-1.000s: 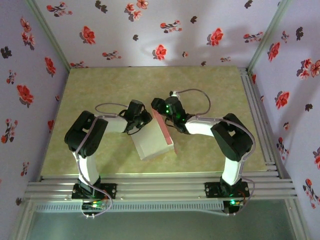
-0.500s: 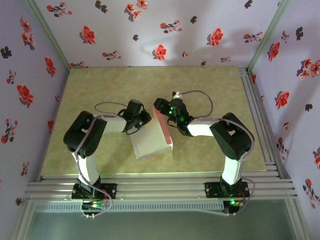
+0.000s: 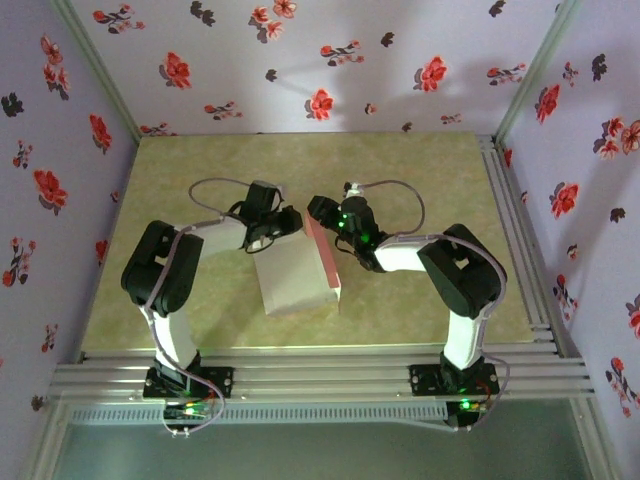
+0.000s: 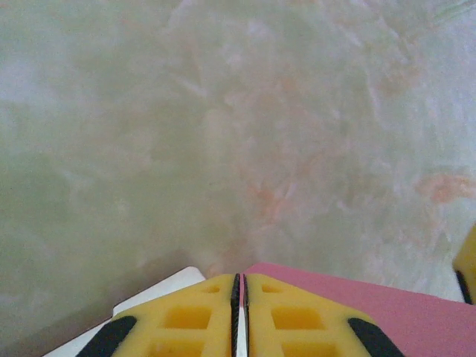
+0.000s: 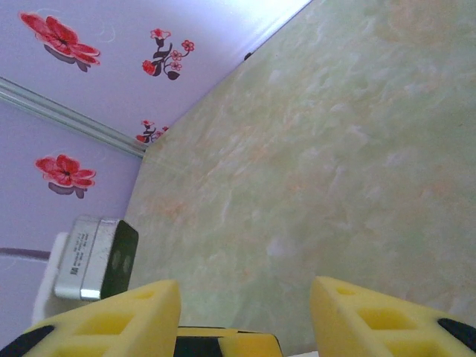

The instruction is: Fold the paper box

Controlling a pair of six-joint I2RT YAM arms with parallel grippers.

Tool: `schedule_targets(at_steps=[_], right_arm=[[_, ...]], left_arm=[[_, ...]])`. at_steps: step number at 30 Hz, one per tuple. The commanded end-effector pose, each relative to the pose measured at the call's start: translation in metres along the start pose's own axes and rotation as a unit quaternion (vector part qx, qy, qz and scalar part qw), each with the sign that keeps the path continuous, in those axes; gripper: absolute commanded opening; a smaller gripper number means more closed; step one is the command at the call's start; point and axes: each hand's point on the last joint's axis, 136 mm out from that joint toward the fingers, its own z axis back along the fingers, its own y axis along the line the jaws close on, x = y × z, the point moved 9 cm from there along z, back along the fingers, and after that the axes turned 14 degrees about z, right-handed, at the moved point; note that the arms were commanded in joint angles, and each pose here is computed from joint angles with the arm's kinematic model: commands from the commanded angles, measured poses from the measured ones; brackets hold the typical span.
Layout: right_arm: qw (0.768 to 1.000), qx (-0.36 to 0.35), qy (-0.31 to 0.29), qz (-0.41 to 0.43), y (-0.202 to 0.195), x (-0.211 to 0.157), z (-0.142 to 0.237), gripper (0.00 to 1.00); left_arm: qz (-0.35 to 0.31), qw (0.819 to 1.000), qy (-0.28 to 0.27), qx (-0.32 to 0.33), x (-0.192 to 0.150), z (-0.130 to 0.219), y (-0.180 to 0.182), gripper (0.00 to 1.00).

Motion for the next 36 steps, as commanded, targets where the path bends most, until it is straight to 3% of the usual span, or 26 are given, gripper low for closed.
schedule_targets(at_steps=[1,13,36], right_arm=[[0.997,-0.044,0.059,0.016,-0.024,-0.028,-0.004,0.5],[0.997,-0.04,0.061,0.013,-0.023,-0.028,-0.006,0.49],[0.997,0.001,0.054,-0.053,-0.032,-0.033,-0.01,0.48]], left_arm=[[-0.018,0.999,0.02,-0.019,0.002,0.004,-0.01,0.12],[0.008,1.0,0.019,-0.002,0.0,0.002,-0.01,0.11],[0.023,0.996,-0.001,-0.081,-0.025,-0.017,-0.039,0.08]])
